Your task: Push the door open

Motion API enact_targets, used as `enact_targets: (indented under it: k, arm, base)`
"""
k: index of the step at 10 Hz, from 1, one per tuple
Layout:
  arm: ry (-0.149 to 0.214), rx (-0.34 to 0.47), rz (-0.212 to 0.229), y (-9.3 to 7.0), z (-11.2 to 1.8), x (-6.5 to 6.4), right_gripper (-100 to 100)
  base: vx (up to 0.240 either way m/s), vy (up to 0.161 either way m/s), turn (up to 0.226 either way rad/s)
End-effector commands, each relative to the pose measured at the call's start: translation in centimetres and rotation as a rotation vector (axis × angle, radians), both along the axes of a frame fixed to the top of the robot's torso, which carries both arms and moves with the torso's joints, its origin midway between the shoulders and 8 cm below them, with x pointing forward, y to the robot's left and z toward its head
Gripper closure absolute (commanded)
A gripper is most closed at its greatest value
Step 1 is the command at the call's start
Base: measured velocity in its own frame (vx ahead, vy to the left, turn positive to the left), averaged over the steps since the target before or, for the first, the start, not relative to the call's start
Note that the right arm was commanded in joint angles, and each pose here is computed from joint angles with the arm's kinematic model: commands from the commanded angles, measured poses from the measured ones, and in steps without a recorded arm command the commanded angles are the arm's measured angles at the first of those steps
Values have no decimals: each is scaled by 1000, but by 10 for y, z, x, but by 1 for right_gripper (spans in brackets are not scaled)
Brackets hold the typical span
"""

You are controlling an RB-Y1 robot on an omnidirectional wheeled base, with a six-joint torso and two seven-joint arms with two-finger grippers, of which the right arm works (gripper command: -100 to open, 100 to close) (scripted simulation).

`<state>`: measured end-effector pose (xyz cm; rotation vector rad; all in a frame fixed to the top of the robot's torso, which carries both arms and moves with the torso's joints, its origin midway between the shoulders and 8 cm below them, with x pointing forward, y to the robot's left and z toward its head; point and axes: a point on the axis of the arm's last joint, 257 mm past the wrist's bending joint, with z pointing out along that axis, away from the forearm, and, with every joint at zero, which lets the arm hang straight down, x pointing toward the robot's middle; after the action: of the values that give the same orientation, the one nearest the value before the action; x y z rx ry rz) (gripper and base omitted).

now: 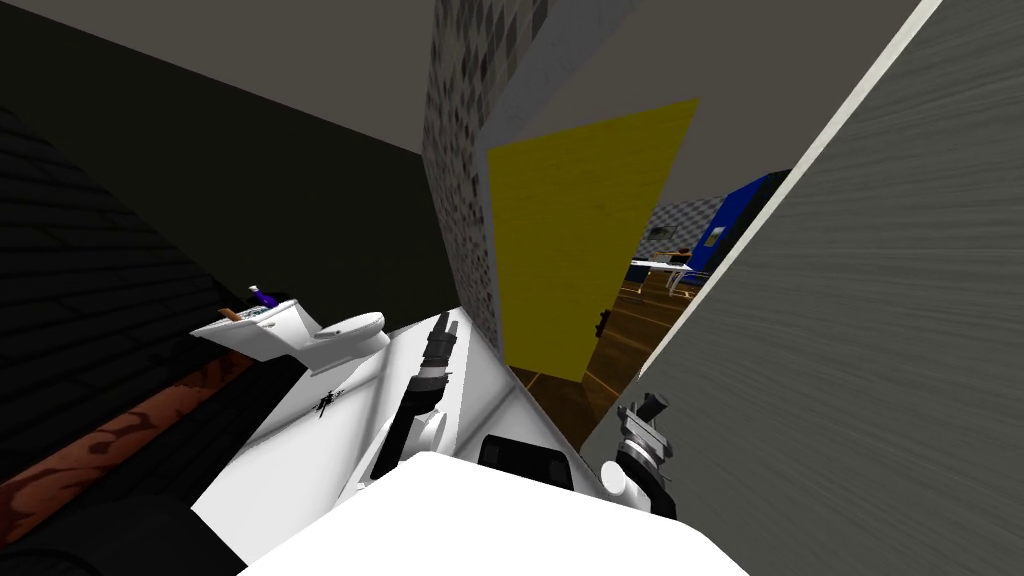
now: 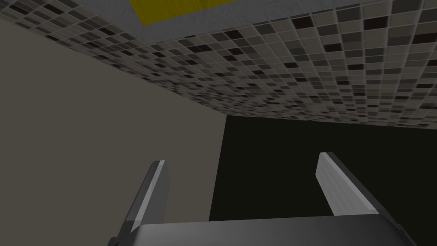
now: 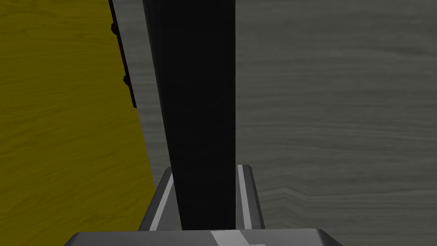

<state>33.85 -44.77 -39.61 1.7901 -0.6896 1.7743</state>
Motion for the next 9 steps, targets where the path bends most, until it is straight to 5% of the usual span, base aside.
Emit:
enact_targets:
  k: [1,4,9]
  arm:
    - [-13,-13,-31,-14,7,-2,100]
    - [-14,-16,-70,-26,8,-9,100]
    - [-16,-20,-211,-67,10,-36,100]
  base:
    - [161,-65,-3]
    - [139,-84,10]
    - [166,-101,7]
